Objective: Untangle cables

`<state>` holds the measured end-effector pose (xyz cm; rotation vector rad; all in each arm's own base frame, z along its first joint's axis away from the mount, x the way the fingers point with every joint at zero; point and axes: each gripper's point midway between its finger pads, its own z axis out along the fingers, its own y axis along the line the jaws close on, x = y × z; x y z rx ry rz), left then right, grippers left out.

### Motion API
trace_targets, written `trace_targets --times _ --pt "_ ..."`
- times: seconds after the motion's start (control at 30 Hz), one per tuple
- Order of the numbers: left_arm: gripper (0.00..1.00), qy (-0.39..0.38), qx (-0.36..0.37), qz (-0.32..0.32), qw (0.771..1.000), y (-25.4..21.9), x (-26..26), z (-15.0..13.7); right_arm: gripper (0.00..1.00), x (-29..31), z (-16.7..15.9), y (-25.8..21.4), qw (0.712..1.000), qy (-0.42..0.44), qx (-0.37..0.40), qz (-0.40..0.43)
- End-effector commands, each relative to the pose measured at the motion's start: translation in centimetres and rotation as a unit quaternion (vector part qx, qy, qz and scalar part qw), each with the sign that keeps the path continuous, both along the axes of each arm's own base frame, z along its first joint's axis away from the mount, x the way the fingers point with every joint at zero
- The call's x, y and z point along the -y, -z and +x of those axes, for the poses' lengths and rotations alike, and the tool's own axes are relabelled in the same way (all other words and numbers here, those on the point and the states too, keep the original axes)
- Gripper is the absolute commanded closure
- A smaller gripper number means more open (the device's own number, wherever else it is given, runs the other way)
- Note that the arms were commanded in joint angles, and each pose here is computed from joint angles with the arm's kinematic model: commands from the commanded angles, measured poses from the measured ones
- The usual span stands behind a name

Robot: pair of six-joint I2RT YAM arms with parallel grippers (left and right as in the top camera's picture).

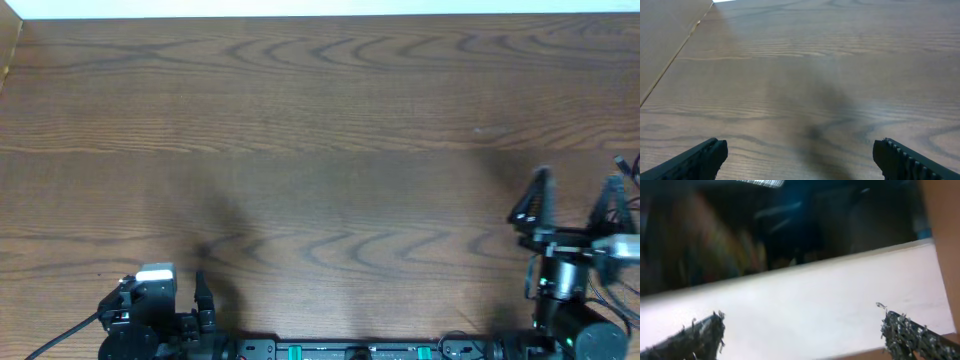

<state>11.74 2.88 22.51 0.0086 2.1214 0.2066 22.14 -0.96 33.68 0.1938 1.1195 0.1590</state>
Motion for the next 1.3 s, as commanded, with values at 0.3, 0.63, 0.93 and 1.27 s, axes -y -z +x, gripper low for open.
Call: trace_targets --times 0.3,0.63,0.93,1.27 --pt "0.02 -0.008 0.003 -0.002 1.0 -0.1 -0.2 -0.1 0.01 -2.7 2.4 11.9 0.978 -0.051 -0.159 -0.124" --pt "0.02 -0.008 0.003 -0.002 1.0 -0.1 -0.2 -0.1 0.01 -2.3 2.4 18.1 0.957 -0.051 -0.255 -0.129" --pt "0.02 -0.008 0.003 -0.002 1.0 -0.1 -0.2 -0.1 0.01 -2.4 2.4 17.9 0.959 -0.05 -0.249 -0.129" --pt "0.02 -0.008 0.003 -0.002 1.0 -0.1 -0.2 -0.1 0.01 -2.4 2.4 17.9 0.958 -0.05 -0.249 -0.129"
